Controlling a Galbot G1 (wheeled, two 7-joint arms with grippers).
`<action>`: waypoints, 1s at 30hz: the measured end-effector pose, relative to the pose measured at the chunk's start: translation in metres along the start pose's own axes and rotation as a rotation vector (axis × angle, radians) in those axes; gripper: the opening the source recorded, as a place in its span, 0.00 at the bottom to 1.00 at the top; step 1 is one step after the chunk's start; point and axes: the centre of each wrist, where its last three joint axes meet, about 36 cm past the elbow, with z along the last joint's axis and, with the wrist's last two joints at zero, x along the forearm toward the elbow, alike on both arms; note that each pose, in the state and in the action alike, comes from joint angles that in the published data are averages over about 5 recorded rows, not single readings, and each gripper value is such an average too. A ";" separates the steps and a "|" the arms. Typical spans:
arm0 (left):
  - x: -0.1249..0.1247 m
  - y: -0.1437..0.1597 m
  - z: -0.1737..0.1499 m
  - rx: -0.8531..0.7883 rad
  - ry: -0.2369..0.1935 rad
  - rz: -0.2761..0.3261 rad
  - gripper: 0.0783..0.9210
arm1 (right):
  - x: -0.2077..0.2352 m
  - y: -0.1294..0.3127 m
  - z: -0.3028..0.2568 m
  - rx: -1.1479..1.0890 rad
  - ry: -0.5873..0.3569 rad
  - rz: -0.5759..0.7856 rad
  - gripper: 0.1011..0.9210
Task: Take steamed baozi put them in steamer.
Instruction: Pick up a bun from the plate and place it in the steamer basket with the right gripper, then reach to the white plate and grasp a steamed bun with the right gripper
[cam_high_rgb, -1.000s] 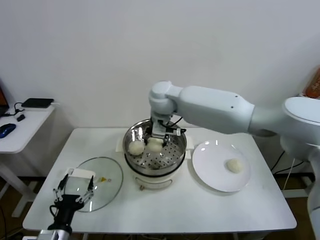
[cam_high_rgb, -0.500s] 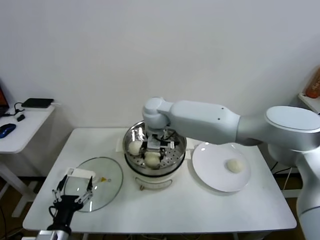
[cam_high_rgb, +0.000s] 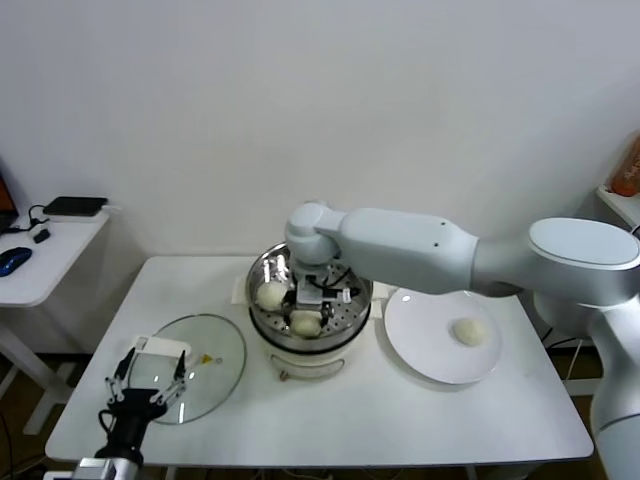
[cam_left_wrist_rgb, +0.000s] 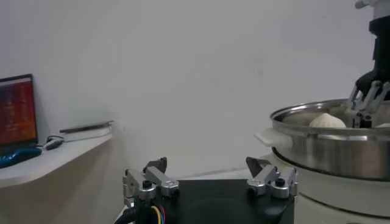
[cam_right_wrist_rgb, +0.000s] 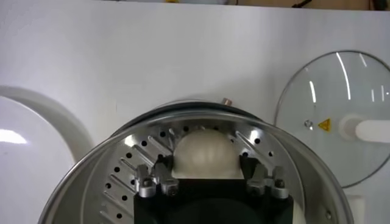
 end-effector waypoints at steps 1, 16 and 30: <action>0.000 0.000 0.000 0.000 0.000 0.000 0.88 | 0.000 0.000 0.000 0.002 -0.001 0.001 0.80; -0.001 -0.001 0.000 0.002 0.000 0.000 0.88 | 0.024 0.009 0.017 0.009 0.006 0.017 0.88; -0.008 -0.006 -0.007 -0.004 -0.023 0.008 0.88 | 0.093 0.080 0.059 -0.237 0.046 0.091 0.88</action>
